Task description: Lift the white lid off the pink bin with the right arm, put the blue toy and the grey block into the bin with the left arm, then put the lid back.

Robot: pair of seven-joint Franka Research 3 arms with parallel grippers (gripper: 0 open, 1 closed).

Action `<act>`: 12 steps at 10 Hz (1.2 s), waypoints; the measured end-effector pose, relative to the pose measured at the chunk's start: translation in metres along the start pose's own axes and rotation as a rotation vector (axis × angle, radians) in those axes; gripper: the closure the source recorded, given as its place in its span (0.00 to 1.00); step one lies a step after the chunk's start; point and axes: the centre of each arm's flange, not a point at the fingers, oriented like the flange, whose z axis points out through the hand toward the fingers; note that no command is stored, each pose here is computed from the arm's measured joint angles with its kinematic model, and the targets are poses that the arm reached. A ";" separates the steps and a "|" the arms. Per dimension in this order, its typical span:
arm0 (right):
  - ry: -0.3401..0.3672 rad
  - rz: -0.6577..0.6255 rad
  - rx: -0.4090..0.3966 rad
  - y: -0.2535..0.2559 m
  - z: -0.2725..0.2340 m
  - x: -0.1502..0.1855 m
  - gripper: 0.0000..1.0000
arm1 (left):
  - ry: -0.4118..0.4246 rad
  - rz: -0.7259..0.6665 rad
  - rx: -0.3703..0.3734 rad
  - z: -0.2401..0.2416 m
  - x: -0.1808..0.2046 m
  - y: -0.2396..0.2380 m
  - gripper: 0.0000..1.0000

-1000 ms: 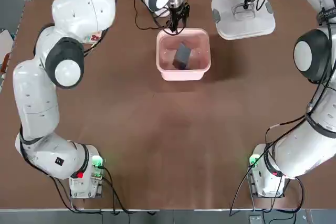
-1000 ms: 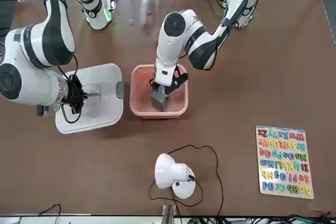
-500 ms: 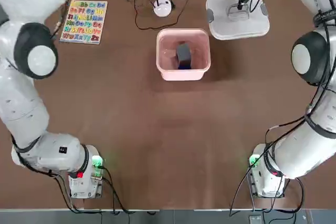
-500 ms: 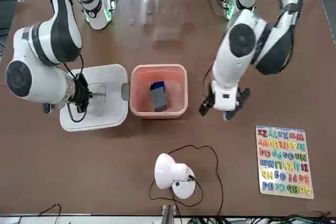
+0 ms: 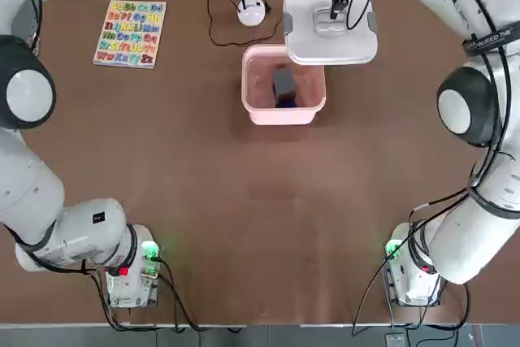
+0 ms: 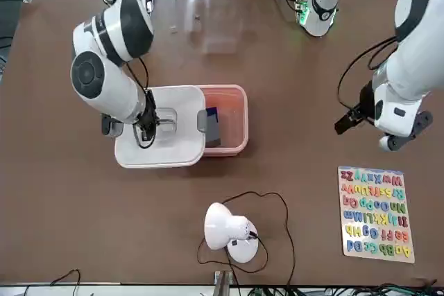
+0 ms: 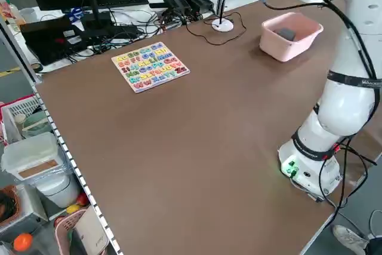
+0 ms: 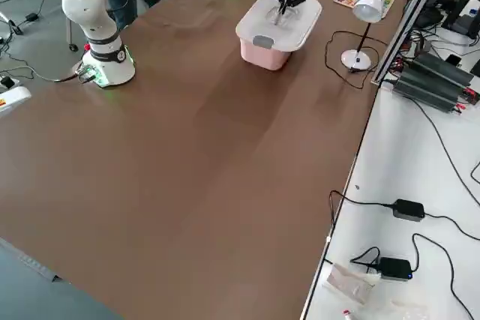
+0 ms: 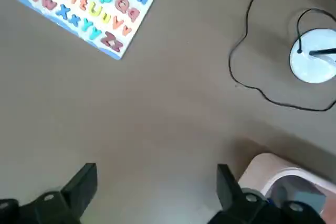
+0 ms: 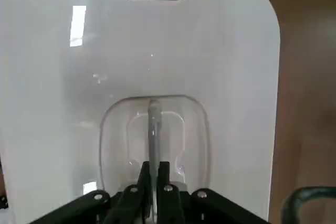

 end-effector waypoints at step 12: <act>-0.032 -0.054 -0.080 0.024 0.107 -0.114 0.93 | 0.061 0.436 0.022 -0.058 -0.017 -0.114 0.00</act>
